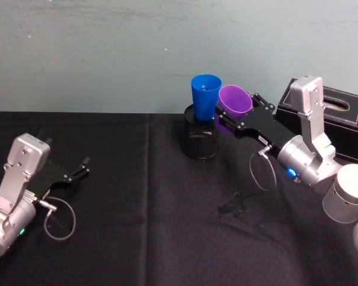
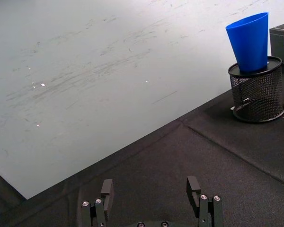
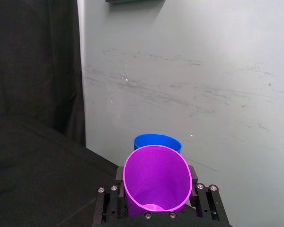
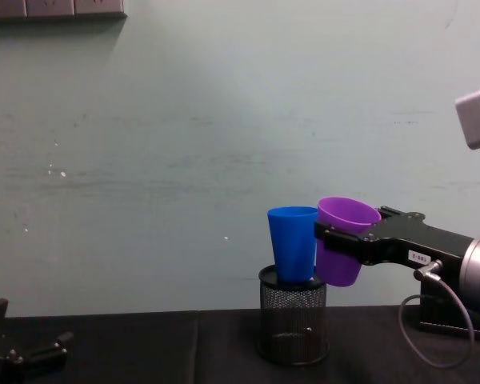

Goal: Pick up one cup with a gripper and tap it against the other cup.

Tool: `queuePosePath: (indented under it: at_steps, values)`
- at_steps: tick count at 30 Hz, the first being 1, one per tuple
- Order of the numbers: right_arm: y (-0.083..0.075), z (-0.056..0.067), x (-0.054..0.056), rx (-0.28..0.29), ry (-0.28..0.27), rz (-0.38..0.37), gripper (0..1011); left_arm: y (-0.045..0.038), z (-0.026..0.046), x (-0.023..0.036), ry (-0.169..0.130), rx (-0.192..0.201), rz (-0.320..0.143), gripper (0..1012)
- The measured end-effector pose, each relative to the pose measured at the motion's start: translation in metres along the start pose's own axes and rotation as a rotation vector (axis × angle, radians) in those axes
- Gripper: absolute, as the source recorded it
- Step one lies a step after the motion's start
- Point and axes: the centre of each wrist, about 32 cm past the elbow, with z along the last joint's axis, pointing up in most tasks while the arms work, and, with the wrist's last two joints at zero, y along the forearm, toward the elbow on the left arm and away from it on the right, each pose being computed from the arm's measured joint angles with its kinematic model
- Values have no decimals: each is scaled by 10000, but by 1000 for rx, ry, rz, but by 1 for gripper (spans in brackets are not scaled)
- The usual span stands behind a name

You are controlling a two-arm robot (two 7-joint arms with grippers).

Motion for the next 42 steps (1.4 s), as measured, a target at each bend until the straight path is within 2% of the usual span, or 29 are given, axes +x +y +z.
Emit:
queuePosePath:
  at_steps: [42]
  values:
    - [289, -5, 36, -5, -33, 29, 739, 0, 0, 0, 0, 0, 0, 1011]
